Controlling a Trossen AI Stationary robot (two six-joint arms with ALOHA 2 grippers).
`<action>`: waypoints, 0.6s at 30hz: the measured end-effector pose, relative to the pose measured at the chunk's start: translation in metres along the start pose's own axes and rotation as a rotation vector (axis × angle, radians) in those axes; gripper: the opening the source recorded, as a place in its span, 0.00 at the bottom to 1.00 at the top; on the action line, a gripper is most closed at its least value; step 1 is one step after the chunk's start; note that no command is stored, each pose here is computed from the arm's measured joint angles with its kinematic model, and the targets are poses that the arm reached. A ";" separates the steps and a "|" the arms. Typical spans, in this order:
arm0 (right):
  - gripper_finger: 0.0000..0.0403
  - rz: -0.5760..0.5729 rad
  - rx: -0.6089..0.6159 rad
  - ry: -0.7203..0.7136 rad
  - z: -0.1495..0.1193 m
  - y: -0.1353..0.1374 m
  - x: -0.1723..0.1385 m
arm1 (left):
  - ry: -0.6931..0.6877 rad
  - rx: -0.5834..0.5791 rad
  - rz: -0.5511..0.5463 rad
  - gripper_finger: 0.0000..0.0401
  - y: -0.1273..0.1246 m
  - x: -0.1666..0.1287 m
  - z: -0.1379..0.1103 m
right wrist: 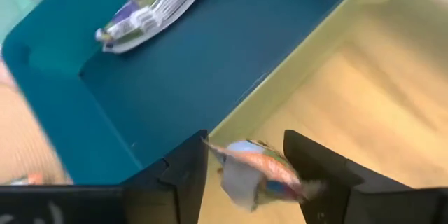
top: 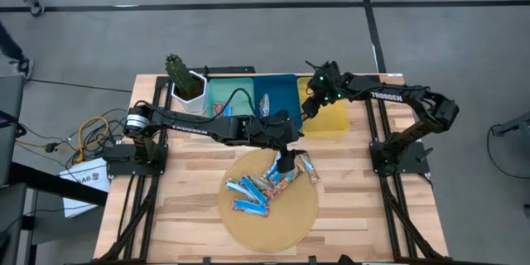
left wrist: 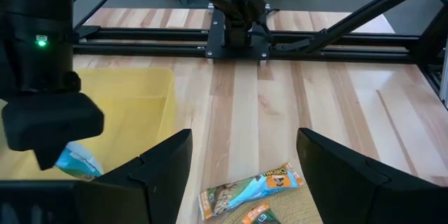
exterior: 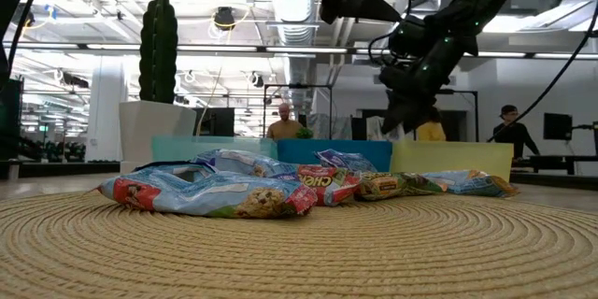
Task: Pick and place Granola Bars by type
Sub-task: Put the yellow granola bar into the yellow bin
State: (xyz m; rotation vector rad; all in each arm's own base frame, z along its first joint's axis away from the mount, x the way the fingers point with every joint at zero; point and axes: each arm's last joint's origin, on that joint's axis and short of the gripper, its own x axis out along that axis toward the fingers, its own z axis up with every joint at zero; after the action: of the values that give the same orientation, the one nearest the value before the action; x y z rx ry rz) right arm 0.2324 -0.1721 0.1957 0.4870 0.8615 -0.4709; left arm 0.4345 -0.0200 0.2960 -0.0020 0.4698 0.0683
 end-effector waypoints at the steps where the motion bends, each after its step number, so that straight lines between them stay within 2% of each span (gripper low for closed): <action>1: 0.45 -0.015 -0.002 -0.011 0.001 0.000 0.000 | 0.000 0.000 0.001 0.62 0.000 0.000 0.000; 11: 0.43 -0.110 -0.034 -0.054 0.005 -0.003 0.000 | 0.009 -0.004 0.004 0.62 0.000 0.000 -0.001; 18: 0.42 -0.096 -0.053 -0.067 0.005 0.005 -0.008 | 0.036 -0.001 0.010 0.62 0.000 0.000 -0.004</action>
State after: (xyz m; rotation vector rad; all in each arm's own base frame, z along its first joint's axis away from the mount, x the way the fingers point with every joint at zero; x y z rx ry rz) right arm 0.2334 -0.1692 0.2058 0.3805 0.8335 -0.5484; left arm 0.4328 -0.0197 0.2928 -0.0018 0.5058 0.0787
